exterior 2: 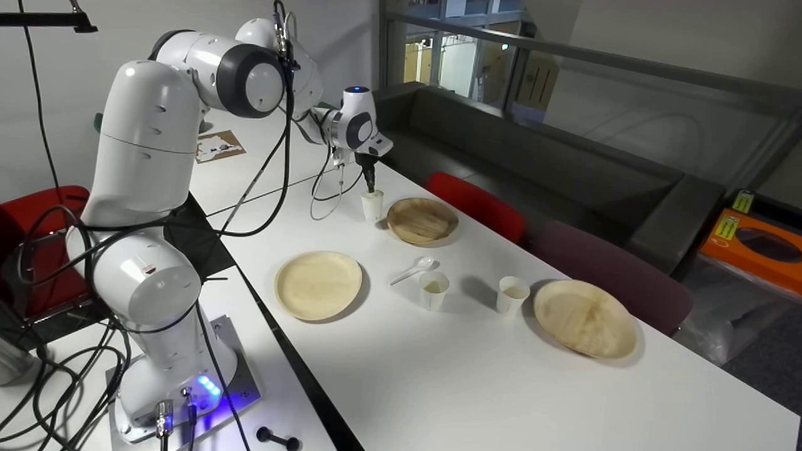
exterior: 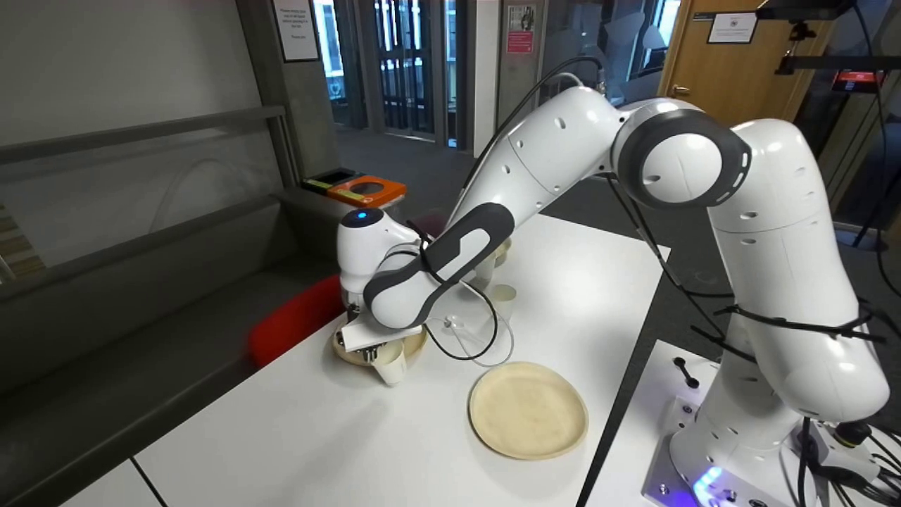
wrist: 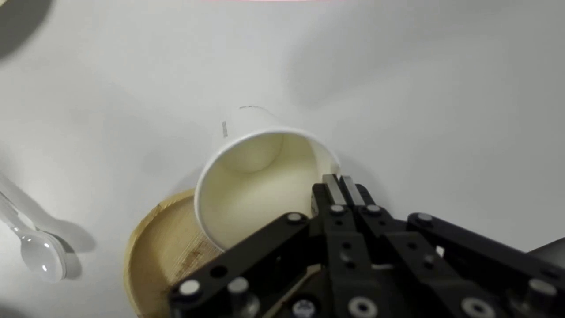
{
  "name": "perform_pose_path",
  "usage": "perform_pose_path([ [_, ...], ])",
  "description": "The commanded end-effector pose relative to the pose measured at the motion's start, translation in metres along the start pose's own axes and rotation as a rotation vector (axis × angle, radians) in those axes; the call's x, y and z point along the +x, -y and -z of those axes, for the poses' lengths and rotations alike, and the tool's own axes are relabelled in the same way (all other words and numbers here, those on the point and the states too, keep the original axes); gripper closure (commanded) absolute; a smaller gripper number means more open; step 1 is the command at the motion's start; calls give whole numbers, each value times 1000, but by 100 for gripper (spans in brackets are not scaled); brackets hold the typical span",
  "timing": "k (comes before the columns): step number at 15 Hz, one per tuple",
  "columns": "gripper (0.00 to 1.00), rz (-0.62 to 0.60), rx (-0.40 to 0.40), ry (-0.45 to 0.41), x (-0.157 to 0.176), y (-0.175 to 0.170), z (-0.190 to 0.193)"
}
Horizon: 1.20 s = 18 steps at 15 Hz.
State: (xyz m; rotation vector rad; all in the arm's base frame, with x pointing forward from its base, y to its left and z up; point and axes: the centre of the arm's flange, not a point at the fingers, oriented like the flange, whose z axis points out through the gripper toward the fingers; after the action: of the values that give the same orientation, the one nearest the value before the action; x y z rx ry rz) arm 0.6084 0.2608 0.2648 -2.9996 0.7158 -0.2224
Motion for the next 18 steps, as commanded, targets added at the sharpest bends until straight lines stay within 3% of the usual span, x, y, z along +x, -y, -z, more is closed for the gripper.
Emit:
perform_pose_path([
  [1,99,47,-14,58,0,18,1],
  [7,99,90,-21,53,-10,33,-3],
  [18,99,167,129,-18,-5,27,-13],
])
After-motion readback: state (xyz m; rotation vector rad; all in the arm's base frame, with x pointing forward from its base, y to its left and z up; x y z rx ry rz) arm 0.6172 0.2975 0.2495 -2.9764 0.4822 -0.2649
